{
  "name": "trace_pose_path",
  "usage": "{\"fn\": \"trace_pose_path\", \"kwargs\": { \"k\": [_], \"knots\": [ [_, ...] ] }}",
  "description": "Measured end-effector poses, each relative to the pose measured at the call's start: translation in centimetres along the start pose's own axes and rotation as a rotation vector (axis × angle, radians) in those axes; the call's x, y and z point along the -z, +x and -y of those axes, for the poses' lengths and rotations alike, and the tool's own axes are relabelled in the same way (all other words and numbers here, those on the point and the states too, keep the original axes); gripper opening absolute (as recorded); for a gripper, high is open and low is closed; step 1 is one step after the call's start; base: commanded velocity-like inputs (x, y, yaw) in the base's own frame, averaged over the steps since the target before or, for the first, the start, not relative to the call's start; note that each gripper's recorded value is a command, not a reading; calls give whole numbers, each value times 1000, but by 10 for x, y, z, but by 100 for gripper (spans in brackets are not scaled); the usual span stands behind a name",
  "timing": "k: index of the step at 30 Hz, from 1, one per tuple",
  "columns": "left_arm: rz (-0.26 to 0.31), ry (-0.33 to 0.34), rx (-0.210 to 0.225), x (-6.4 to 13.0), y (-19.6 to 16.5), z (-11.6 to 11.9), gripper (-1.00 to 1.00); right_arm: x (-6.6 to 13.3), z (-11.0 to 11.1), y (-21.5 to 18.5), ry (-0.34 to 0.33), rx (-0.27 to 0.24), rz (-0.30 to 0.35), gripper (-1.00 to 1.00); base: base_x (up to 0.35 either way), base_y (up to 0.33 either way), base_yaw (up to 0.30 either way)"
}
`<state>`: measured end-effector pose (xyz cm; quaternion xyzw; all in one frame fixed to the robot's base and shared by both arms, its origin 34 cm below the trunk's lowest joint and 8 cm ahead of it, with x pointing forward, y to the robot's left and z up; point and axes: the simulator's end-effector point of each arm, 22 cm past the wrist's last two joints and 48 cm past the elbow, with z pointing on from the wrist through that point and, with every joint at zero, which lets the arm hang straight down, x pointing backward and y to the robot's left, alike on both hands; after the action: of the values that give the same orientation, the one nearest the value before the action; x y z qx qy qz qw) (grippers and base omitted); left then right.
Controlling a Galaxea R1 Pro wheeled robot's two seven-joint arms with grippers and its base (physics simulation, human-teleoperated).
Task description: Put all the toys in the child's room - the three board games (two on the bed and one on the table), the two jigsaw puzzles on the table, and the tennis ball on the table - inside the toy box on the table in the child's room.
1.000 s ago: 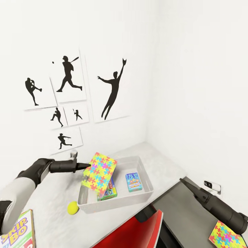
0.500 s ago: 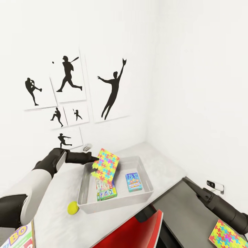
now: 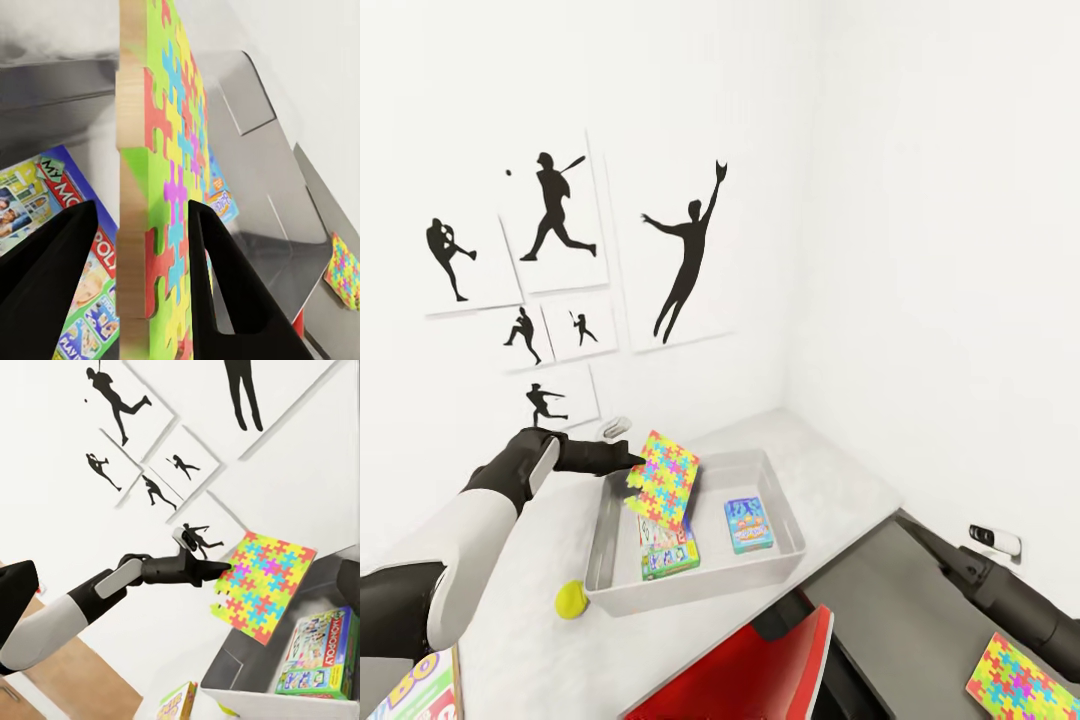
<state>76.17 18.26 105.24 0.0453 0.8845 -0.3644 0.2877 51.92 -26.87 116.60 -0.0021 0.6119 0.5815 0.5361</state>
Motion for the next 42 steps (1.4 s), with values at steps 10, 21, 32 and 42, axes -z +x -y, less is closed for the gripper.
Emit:
{"fn": "trace_pose_path", "kwargs": {
  "k": [10,21,32,42],
  "knots": [
    [31,-8,-36,-8,-3,-9,-100,6,10,-2,28,-15,6,100,0,0,0],
    [21,-6,-34,-18,3,-13,-100,7,18,1,41,-26,1,100,0,0,0],
    [8,-5,-29,-27,9,-18,-100,7,25,5,53,-38,-5,100,0,0,0],
    [-17,-9,-8,-37,25,-30,-100,7,31,9,63,-50,-10,100,0,0,0]
  ]
}}
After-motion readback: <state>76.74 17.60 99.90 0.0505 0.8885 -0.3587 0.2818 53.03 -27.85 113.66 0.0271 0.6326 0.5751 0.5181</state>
